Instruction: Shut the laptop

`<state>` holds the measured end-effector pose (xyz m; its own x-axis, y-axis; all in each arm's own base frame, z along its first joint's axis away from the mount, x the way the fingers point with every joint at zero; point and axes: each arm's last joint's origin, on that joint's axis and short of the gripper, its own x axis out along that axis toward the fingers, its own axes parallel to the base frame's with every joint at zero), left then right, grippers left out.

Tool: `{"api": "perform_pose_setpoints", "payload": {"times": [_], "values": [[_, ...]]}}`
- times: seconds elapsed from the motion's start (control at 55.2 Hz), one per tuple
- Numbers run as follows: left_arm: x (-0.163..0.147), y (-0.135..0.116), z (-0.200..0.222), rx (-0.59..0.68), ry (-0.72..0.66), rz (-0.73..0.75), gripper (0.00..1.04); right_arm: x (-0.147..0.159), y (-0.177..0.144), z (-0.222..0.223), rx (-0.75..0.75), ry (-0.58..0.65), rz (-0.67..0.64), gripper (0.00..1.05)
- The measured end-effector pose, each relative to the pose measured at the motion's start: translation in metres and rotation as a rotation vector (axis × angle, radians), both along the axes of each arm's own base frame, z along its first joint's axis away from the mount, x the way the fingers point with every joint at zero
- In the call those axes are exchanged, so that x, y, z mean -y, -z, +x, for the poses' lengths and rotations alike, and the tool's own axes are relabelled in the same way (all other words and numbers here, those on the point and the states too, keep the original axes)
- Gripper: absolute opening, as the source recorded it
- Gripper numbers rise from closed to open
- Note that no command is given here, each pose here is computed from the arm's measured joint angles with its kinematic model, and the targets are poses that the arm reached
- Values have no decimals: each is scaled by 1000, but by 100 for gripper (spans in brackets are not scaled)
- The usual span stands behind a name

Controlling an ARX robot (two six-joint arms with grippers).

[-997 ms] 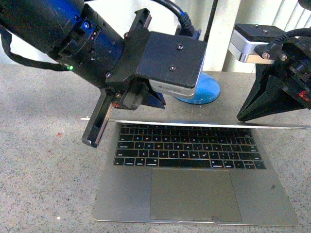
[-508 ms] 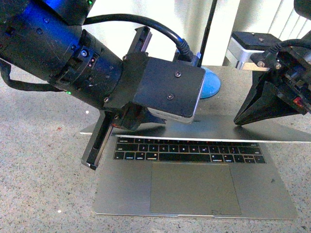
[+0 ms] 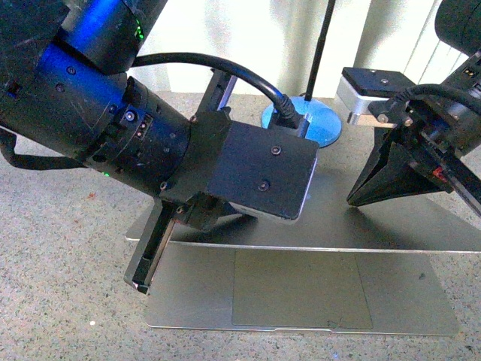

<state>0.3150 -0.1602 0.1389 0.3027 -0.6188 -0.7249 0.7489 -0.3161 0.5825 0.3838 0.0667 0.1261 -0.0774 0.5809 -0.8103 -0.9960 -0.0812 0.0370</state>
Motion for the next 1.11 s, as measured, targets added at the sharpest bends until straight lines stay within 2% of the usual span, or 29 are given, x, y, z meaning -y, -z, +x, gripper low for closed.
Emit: {"api": "perform_pose_setpoints", "payload": {"times": [0.218, 0.635, 1.106], "values": [[3, 12, -5, -20, 2, -3, 4, -3, 13, -1, -23, 4, 9, 3], [13, 54, -24, -115, 22, 15, 4, -4, 38, -11, -73, 11, 9, 3], [16, 62, -31, -137, 23, 15, 4, -4, 57, -23, -107, 5, -12, 3]]}}
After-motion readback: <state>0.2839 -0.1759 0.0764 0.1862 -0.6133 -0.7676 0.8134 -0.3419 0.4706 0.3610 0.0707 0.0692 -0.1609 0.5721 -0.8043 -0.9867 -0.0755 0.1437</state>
